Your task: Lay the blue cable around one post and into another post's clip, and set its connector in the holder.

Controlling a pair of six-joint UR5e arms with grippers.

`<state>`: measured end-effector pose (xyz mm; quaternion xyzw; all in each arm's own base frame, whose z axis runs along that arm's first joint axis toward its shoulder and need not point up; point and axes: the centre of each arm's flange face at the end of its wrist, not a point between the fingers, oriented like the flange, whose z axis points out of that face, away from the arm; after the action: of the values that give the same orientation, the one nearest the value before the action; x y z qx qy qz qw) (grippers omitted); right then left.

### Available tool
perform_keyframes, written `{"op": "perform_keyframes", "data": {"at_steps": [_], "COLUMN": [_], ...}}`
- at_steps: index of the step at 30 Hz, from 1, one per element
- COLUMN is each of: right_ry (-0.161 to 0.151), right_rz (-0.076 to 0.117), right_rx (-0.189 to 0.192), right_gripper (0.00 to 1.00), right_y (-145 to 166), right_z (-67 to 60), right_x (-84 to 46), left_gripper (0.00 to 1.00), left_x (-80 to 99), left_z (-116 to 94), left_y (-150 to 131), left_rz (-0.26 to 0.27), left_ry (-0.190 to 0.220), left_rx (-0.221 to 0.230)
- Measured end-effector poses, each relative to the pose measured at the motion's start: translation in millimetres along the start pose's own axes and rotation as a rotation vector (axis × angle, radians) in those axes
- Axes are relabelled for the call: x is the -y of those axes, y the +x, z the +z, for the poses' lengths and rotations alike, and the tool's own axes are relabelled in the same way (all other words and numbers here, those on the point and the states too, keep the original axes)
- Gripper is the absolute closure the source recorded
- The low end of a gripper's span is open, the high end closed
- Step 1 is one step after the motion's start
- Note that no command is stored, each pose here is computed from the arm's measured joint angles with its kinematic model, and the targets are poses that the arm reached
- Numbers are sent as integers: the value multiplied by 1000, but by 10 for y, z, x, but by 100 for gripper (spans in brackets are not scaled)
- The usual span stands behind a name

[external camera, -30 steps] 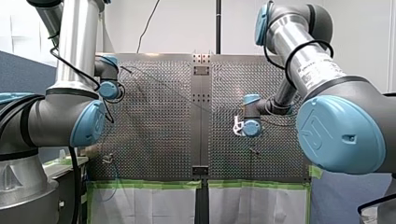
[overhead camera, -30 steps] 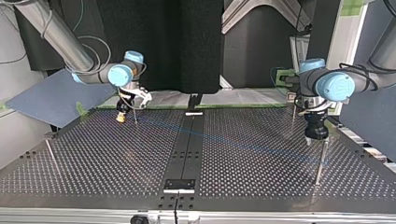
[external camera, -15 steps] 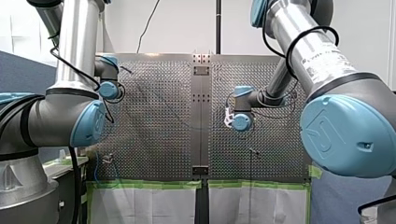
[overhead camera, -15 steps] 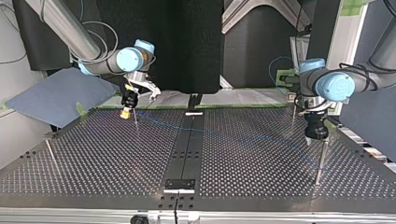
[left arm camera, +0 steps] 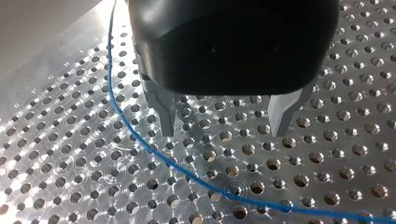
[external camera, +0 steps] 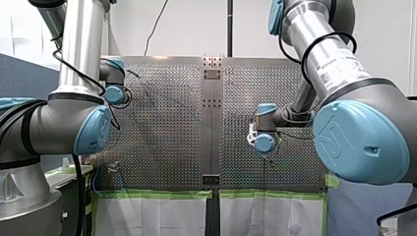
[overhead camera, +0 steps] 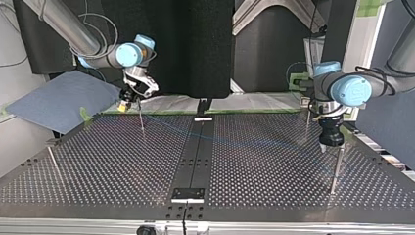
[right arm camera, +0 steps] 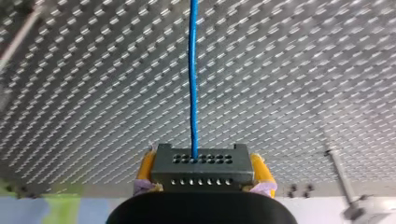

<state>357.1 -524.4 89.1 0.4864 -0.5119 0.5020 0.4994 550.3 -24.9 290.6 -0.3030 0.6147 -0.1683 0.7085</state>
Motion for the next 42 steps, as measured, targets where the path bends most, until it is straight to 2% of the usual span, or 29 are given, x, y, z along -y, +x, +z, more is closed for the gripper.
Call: {"op": "perform_keyframes", "data": {"at_steps": [4, 9, 14, 24, 33, 42], "right_ry": [-1, -6, -7, -8, -9, -16], "right_rz": [21, 33, 56, 64, 74, 96], "right_rx": [12, 14, 15, 21, 42, 112], "right_gripper": [100, 100, 100, 100, 100, 100], "right_y": [-172, -287, -391, -588, -824, -1267], "right_z": [24, 43, 46, -4, -125, -382], "right_x": [-220, -471, -727, -1205, -1599, -1963], "left_gripper": [0, 0, 0, 0, 0, 0], "left_x": [0, 2, 3, 1, 10, 18], "left_z": [0, 0, 0, -1, -6, -8], "left_y": [0, 0, 0, 2, 11, 17], "left_rz": [0, 0, 1, 0, 0, 1], "left_ry": [0, 0, 0, 0, 1, 3], "left_rx": [0, 0, 0, -1, -3, -4]}}
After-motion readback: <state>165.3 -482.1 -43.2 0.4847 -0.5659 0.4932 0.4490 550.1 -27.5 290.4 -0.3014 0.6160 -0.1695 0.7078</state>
